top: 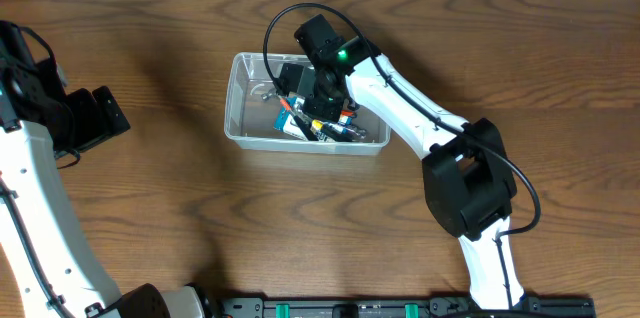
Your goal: Pack container
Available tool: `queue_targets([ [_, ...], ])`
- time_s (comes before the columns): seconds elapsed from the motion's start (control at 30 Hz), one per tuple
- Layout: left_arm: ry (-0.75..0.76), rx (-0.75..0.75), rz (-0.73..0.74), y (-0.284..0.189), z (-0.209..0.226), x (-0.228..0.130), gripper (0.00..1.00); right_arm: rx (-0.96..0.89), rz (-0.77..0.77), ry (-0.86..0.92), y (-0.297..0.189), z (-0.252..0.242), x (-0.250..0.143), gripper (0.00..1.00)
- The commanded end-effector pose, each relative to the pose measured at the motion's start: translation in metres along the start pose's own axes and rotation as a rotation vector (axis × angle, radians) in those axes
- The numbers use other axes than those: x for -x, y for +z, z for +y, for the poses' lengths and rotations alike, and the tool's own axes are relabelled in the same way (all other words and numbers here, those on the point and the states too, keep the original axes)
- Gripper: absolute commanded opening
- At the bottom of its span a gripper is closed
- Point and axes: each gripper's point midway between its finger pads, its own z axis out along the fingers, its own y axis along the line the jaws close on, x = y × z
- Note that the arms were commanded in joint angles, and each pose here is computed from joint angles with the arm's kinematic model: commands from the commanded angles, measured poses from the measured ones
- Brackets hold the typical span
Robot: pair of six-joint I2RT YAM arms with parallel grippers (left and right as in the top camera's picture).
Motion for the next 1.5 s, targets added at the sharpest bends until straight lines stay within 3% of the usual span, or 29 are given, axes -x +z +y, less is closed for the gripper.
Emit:
queue_targets([
  [0.0,-0.014,0.006,0.008,0.002,0.002,-0.001,0.98,-0.032,-0.042,0.002,-0.02,-0.009,0.009,0.39],
  [0.23,0.124,-0.035,-0.053,-0.001,-0.033,0.008,0.98,-0.299,-0.247,0.149,-0.118,-0.077,0.037,0.41],
  [0.27,0.175,-0.049,-0.078,-0.002,-0.046,0.012,0.98,-0.339,-0.295,0.193,-0.136,-0.091,0.038,0.44],
  [0.33,0.293,-0.086,-0.138,-0.006,-0.076,0.019,0.98,-0.431,-0.402,0.343,-0.177,-0.127,0.03,0.61],
  [0.43,0.548,-0.146,-0.245,-0.012,-0.131,0.027,0.98,-0.523,-0.504,0.615,-0.219,-0.177,-0.01,0.65],
  [0.5,0.72,-0.174,-0.304,-0.015,-0.165,0.027,0.98,-0.548,-0.523,0.778,-0.231,-0.203,-0.048,0.8],
  [0.53,0.831,-0.194,-0.358,-0.018,-0.19,0.028,0.98,-0.551,-0.527,0.859,-0.237,-0.217,-0.074,0.94],
  [0.67,0.975,-0.223,-0.516,-0.026,-0.235,0.047,0.98,-0.604,-0.521,0.945,-0.253,-0.242,-0.127,0.99],
  [0.8,0.934,-0.233,-0.654,-0.034,-0.256,0.079,0.98,-0.669,-0.495,1.049,-0.27,-0.261,-0.189,0.99],
  [1.03,0.794,-0.16,-0.617,-0.04,-0.227,0.072,0.98,-0.675,-0.322,1.319,-0.278,-0.235,-0.279,0.99],
  [1.23,0.754,-0.183,-0.692,-0.056,-0.199,0.042,0.98,-0.676,-0.294,1.4,-0.303,-0.193,-0.301,0.99],
  [1.47,0.611,-0.252,-0.783,-0.061,-0.152,-0.015,0.98,-0.715,-0.355,1.346,-0.315,-0.112,-0.291,0.99],
])
